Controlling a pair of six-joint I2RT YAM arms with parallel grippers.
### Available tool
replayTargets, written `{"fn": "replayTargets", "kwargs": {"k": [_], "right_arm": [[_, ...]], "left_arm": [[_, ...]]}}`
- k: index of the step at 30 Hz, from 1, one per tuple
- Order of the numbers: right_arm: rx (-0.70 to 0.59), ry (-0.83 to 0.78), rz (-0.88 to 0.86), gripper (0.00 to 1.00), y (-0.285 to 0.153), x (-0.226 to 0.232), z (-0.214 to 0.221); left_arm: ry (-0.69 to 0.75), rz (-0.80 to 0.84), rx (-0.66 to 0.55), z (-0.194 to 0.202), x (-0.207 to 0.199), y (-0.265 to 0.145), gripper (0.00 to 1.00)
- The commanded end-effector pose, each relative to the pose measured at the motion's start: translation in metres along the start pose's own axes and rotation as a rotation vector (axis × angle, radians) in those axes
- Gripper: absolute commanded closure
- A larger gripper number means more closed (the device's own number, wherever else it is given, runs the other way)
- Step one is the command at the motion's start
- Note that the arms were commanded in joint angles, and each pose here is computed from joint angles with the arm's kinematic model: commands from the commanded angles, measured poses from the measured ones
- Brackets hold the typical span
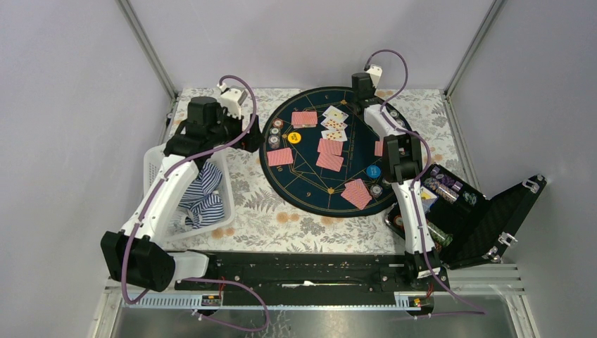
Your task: Distribute texas hold em gaming equipment
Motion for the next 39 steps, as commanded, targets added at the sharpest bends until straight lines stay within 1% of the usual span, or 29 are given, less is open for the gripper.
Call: {"fn": "replayTargets", "kwargs": {"k": [1, 5, 6, 9, 10, 14, 17, 21, 23, 26, 30, 32, 35, 37, 39], "right_arm": [[-0.107, 0.007, -0.026, 1.00, -0.033, -0.008, -0.059], [-0.125, -0.067, -0.145, 1.00, -0.068, -0.014, -0.083], [-0.123, -0.107, -0.212, 1.00, -0.080, -0.016, -0.088], [-0.173, -0.194, -0.377, 1.00, -0.119, -0.022, -0.100], [-0.191, -0.252, -0.438, 1.00, -0.133, -0.026, -0.104], [-0.195, -0.370, -0.694, 1.00, -0.190, -0.038, -0.099], [-0.165, -0.418, -0.874, 1.00, -0.230, -0.046, -0.088], [-0.149, -0.459, -1.056, 1.00, -0.282, -0.059, -0.072], [-0.160, -0.491, -1.117, 1.00, -0.303, -0.063, -0.059], [-0.160, -0.556, -1.185, 1.00, -0.327, -0.067, -0.037], [-0.113, -0.706, -1.274, 1.00, -0.350, -0.068, -0.004], [-0.082, -0.764, -1.302, 1.00, -0.357, -0.066, 0.014], [-0.062, -0.799, -1.326, 1.00, -0.361, -0.066, 0.034], [-0.049, -0.818, -1.319, 1.00, -0.360, -0.066, 0.042], [-0.041, -0.829, -1.272, 1.00, -0.357, -0.065, 0.048]], "left_arm": [[0.017, -0.008, -0.078, -0.009, -0.003, -0.016, 0.01], [0.021, -0.008, -0.094, -0.009, -0.003, -0.020, 0.01], [0.021, -0.005, -0.095, -0.008, -0.004, -0.021, 0.01], [0.020, 0.001, -0.092, -0.006, -0.003, -0.022, 0.01], [0.018, 0.001, -0.090, -0.005, -0.002, -0.021, 0.01], [0.004, 0.016, -0.083, -0.005, 0.001, -0.023, 0.01], [-0.003, 0.024, -0.080, -0.005, 0.004, -0.022, 0.01], [-0.017, 0.033, -0.069, -0.004, 0.009, -0.019, 0.01], [-0.051, 0.036, -0.065, -0.003, 0.011, -0.018, 0.01], [-0.058, 0.037, -0.062, -0.003, 0.013, -0.017, 0.01], [-0.067, 0.046, -0.053, -0.001, 0.015, -0.014, 0.01], [-0.070, 0.044, -0.052, 0.000, 0.017, -0.013, 0.01], [-0.074, 0.045, -0.051, 0.000, 0.018, -0.013, 0.01], [-0.077, 0.044, -0.052, 0.001, 0.019, -0.014, 0.01], [-0.077, 0.042, -0.055, 0.001, 0.019, -0.014, 0.01]]}}
Point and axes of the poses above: each gripper's point midway between its finger pads, its own y axis out along the fingers, its own x axis along the line the jaws close on, z = x × y, the point moved 10 cm from there along -y, back along the fingers, and after that the axes turned 7 degrees about -y, right-handed, at the moved point
